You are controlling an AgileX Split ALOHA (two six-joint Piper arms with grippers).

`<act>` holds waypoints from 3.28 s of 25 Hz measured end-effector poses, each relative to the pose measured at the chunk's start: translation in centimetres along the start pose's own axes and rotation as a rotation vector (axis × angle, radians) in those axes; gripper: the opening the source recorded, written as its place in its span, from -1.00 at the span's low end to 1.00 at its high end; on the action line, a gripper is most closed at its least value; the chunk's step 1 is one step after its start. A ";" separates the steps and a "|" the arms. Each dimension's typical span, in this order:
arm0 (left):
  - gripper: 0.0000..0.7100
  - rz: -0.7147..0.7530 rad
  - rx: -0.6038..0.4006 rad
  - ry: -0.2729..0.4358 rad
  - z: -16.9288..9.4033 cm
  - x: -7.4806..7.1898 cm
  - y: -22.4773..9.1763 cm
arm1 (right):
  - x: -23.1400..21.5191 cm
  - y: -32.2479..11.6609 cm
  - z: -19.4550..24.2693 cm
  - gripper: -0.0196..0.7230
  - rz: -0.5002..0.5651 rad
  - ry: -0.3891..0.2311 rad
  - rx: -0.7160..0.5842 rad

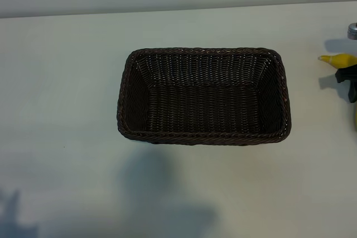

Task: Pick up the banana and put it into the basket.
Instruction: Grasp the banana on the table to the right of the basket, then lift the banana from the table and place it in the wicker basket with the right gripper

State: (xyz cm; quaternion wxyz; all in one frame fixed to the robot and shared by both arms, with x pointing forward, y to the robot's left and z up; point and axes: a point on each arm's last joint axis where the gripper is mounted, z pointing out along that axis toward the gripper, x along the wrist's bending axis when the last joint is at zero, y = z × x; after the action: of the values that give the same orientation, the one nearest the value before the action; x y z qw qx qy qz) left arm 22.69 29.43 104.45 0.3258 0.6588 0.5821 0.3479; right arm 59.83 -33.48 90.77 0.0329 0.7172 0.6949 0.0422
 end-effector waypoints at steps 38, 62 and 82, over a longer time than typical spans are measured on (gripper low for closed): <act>0.46 0.000 0.001 0.000 0.0 0.0 0.0 | 12.4 1.5 -14.1 0.18 -0.245 0.126 -0.083; 0.46 0.000 0.001 0.000 0.0 0.0 0.0 | 28.4 -3.7 -13.6 0.18 -1.163 0.000 -0.256; 0.46 0.000 0.001 0.000 0.0 0.0 0.0 | 30.5 -2.5 -5.3 0.18 -1.173 0.029 -0.160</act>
State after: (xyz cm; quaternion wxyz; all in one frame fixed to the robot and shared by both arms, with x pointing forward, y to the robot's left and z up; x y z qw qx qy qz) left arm 22.70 29.43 104.43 0.3255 0.6589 0.5823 0.3475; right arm 57.75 -2.93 96.22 0.0951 0.2077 0.9703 0.0789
